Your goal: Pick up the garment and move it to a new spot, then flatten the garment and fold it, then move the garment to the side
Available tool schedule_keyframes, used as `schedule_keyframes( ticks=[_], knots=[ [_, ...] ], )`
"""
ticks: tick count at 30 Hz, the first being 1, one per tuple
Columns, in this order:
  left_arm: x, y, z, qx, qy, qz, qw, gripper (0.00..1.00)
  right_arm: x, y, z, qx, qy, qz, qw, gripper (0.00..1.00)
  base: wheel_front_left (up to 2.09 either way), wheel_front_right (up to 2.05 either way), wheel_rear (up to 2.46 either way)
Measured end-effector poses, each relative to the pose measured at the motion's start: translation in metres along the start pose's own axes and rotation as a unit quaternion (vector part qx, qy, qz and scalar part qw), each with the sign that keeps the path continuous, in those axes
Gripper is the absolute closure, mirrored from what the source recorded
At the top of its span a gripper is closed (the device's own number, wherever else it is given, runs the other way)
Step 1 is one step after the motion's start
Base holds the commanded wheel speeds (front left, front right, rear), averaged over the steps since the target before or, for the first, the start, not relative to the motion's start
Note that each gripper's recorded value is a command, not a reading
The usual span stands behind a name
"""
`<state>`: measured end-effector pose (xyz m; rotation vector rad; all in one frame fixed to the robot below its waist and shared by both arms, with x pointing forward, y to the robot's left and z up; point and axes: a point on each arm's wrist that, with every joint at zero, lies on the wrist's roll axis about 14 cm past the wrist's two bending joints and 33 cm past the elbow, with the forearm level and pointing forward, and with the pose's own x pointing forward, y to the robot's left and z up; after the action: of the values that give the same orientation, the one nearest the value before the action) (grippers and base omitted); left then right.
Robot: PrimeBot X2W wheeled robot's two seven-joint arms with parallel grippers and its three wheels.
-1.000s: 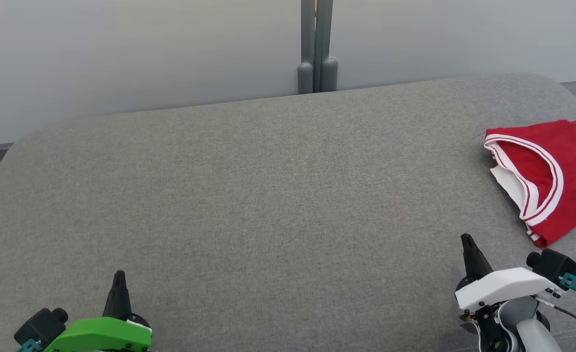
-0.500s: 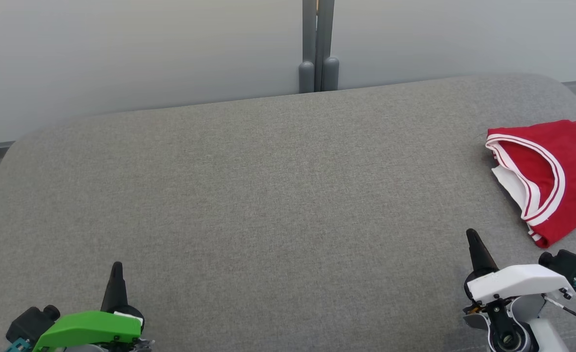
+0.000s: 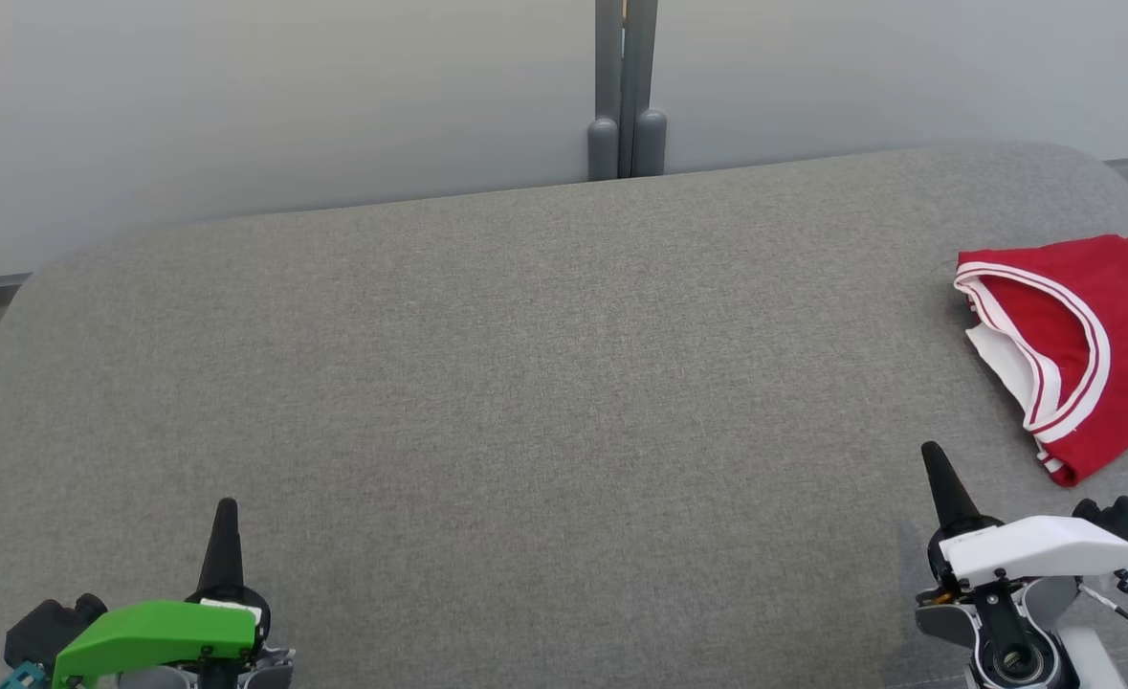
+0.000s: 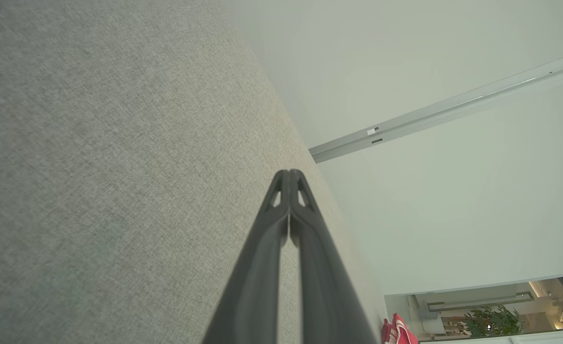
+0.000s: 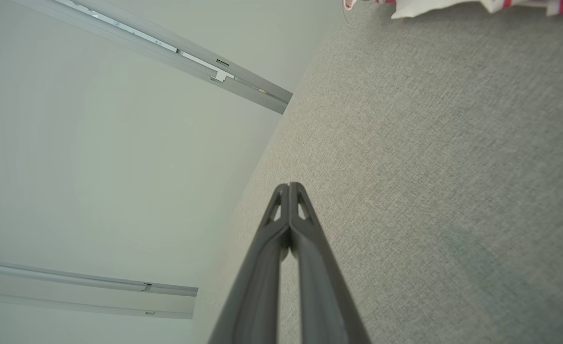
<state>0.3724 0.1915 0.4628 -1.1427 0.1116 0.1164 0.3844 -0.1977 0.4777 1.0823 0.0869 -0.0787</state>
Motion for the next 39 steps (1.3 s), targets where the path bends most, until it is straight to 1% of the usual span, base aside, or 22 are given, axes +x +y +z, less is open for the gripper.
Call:
schedule_keyframes(
  ticks=[19,39],
  knots=[
    [0.003,-0.013,0.006,-0.080,0.001,-0.023,0.997,1.00,0.001,0.008,0.007,0.094,-0.002,0.016,0.995,1.00,0.00,0.00,0.00],
    [0.005,-0.025,0.013,-0.156,0.001,-0.047,0.987,1.00,0.000,0.016,0.013,0.177,-0.002,0.036,0.984,1.00,0.00,0.00,0.00]
  ],
)
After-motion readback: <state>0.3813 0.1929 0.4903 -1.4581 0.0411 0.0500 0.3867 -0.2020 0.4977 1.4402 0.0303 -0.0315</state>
